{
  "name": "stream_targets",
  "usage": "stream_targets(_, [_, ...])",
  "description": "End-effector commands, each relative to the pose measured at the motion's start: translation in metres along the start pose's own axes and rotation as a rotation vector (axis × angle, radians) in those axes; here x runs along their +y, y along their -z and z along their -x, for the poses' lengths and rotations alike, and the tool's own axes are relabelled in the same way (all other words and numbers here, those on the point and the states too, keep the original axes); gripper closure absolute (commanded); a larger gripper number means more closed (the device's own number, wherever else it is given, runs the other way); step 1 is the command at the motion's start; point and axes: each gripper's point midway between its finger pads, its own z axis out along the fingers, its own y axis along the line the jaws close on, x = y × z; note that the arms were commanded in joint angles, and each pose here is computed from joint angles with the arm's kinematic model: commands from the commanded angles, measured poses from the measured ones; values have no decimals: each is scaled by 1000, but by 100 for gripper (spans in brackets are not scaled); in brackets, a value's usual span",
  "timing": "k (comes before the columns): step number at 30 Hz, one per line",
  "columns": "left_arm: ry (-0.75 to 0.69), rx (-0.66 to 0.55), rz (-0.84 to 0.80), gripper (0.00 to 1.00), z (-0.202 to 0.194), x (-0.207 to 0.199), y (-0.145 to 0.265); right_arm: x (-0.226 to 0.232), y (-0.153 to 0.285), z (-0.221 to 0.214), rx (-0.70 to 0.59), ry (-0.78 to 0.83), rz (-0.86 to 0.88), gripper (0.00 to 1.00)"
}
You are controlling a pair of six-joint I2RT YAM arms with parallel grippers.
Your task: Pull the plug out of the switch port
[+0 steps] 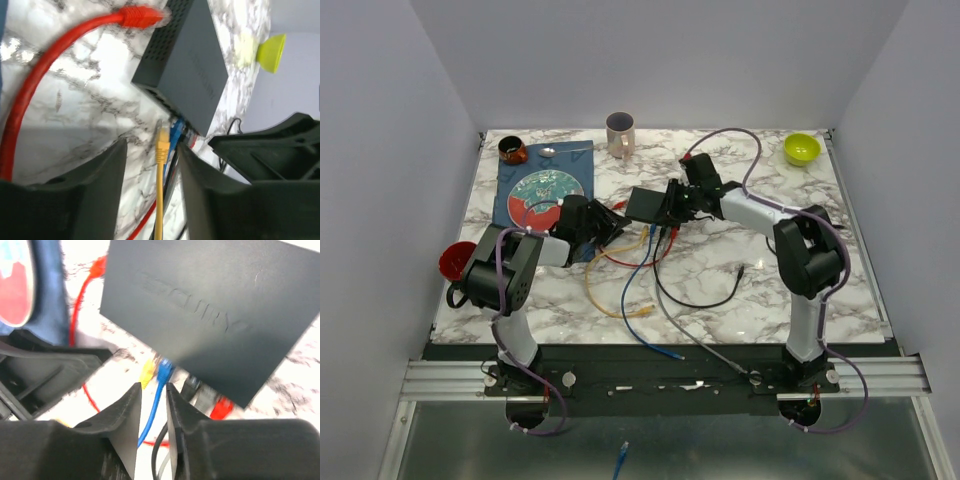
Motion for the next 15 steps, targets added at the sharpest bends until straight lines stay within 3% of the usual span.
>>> stream_targets(1, [-129,-26,-21,37,13,-30,18,22,33,17,-84,49,46,64])
stream_targets(7, [-207,50,2,27,-3,-30,37,25,42,-1,-59,60,69,64])
stream_targets(15, [-376,192,238,25,-30,23,59,11,50,-17,-59,61,42,64])
